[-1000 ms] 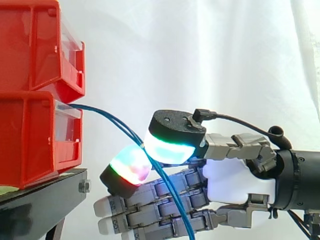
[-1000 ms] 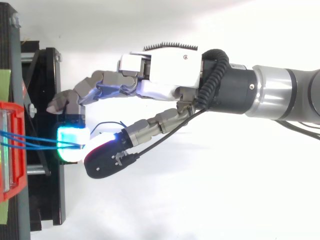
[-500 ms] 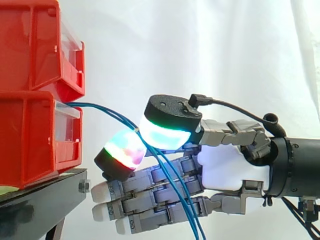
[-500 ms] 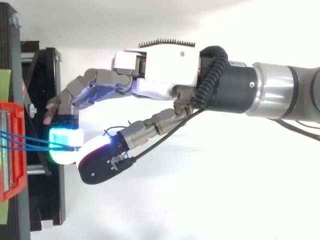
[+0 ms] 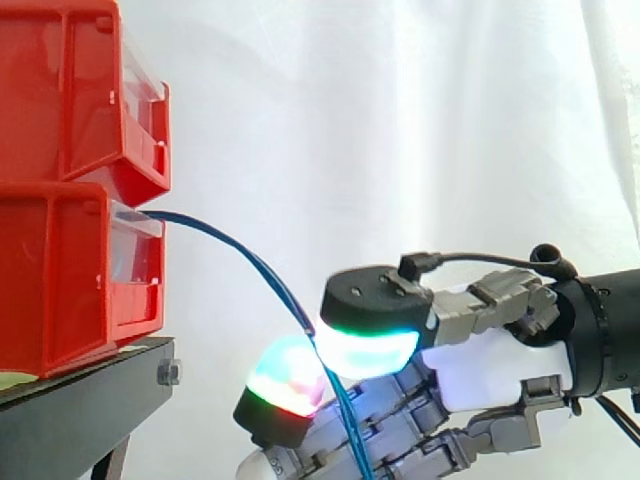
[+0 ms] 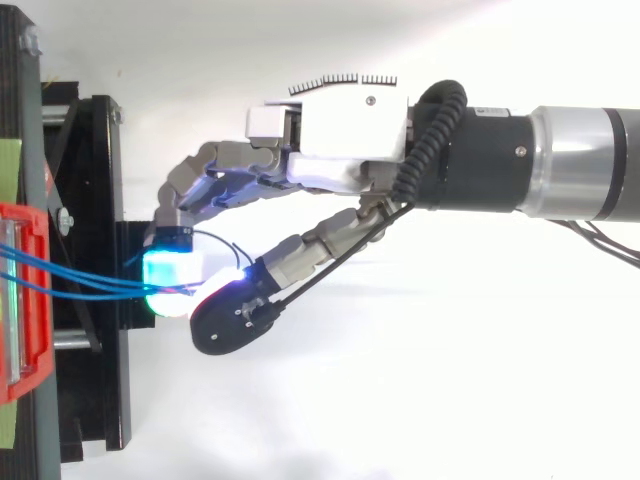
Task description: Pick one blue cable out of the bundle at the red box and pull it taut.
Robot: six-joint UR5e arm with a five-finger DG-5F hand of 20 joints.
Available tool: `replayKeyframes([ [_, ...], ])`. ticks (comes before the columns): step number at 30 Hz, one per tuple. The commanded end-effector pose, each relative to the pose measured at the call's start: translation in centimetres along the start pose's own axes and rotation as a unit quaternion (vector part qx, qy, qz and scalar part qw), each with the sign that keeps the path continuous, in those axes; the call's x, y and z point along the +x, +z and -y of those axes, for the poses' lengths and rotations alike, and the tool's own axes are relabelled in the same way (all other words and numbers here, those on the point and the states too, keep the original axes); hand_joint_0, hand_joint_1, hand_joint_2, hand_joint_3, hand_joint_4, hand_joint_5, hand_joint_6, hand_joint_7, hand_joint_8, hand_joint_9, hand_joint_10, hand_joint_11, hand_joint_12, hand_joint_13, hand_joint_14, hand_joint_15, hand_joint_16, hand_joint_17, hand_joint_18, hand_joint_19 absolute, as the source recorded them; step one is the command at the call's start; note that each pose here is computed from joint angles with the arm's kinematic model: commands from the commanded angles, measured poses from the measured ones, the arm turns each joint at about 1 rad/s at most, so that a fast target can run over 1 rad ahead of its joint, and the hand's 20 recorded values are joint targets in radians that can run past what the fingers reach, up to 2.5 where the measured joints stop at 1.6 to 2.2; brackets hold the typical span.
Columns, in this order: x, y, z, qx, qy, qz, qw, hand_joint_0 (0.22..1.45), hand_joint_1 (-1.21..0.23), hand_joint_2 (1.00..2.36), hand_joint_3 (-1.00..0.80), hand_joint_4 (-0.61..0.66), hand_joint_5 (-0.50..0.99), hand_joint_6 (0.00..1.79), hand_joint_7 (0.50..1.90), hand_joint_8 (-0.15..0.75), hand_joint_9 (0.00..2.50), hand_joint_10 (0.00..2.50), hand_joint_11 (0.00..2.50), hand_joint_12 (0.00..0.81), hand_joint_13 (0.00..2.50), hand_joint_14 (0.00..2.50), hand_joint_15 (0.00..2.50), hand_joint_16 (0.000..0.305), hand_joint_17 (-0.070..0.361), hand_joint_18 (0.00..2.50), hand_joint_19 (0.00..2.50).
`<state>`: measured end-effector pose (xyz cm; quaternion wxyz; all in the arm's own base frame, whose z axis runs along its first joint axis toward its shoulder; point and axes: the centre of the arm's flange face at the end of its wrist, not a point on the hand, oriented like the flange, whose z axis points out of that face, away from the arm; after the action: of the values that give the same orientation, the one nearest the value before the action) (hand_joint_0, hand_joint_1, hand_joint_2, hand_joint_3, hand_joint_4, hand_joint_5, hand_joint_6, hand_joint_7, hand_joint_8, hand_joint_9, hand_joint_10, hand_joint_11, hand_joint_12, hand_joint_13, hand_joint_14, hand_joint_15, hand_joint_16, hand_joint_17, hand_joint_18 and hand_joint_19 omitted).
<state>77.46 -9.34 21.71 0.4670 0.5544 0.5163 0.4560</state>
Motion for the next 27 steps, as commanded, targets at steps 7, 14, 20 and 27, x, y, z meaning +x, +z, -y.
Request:
replayKeyframes([
  [7,-0.5,-0.5,-0.9,0.004,-0.001,0.002,1.0,0.71,-0.93,1.0,-0.47,0.14,-0.19,0.94,0.89,0.337,0.42,0.01,0.31,0.375,0.34,0.0,0.11,0.058,0.132,0.31,0.04],
  [14,-0.8,-1.4,-1.6,0.024,-0.003,-0.002,0.9997,0.59,-0.92,1.0,-0.5,0.16,-0.19,0.93,0.88,0.339,0.41,0.01,0.32,0.378,0.33,0.0,0.13,0.059,0.134,0.29,0.08],
  [20,-1.0,-2.3,-2.6,0.037,-0.01,-0.001,0.9993,0.54,-0.86,1.0,-0.5,0.16,-0.17,0.92,0.9,0.356,0.45,0.01,0.31,0.384,0.35,0.01,0.16,0.061,0.137,0.3,0.12],
  [27,-1.0,-2.4,-2.8,0.036,-0.012,-0.001,0.9993,0.57,-0.77,1.0,-0.44,0.17,-0.17,0.91,0.93,0.355,0.48,0.01,0.32,0.373,0.37,0.01,0.17,0.059,0.132,0.31,0.14],
])
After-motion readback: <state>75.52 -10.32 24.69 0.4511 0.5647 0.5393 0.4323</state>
